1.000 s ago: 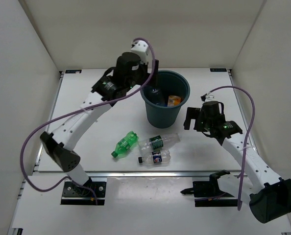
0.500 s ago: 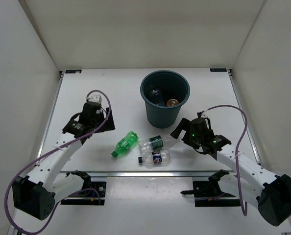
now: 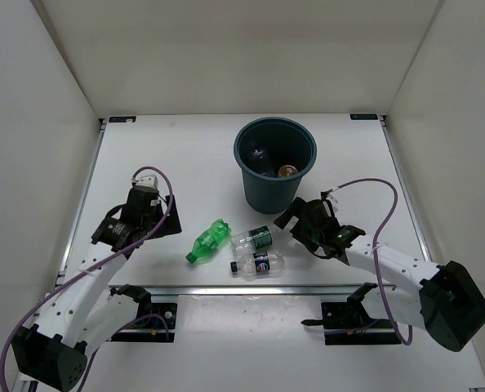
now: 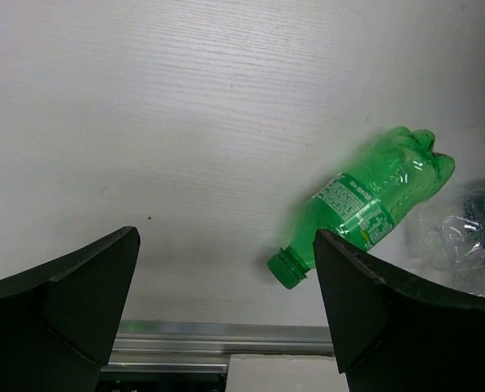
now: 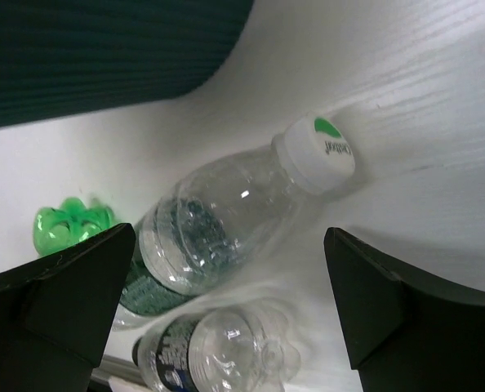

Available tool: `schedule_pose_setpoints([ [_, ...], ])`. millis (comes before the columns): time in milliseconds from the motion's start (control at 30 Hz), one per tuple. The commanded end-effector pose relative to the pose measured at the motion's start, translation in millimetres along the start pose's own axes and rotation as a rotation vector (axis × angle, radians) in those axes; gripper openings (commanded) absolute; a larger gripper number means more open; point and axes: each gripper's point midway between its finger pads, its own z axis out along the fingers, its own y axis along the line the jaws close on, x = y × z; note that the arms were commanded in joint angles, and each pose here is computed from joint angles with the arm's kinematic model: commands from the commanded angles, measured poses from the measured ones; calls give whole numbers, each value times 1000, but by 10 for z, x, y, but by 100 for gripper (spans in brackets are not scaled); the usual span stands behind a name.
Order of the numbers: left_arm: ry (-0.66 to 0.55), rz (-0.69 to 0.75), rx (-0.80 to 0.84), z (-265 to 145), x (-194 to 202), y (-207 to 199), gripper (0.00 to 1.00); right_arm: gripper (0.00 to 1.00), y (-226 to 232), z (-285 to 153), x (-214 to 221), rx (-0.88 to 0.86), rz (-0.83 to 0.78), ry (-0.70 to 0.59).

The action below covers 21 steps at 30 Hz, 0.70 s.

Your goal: Put the plastic bottles in the bin

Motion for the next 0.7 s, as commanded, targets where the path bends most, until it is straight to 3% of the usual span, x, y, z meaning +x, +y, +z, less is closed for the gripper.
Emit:
schedule_pose_setpoints([
  [0, 2, 11, 4, -41, 18, -6, 99, 98, 33, 101, -149, -26, 77, -103],
  [200, 1, -2, 79, -87, -18, -177, 98, 96, -47, 232, -99, 43, 73, -115],
  [267, 4, -13, 78, -88, -20, -179, 98, 87, -56, 258, -122, 43, 66, -123],
  [400, -7, -6, 138, -180, -99, -309, 98, 80, -45, 348, -112, 18, 85, -89],
  [433, -3, -16, 145, -177, -86, -323, 99, 73, -36, 351, -121, 12, 90, -88],
  [567, -25, -31, 142, -232, -167, -305, 99, 64, -28, 351, -159, 48, 66, -122],
  [633, -23, -30, 129, -240, -155, -280, 99, 39, -3, 329, -285, 48, 62, -172],
  [667, -24, -35, 120, -231, -160, -266, 99, 36, -8, 322, -299, 49, 66, -178],
])
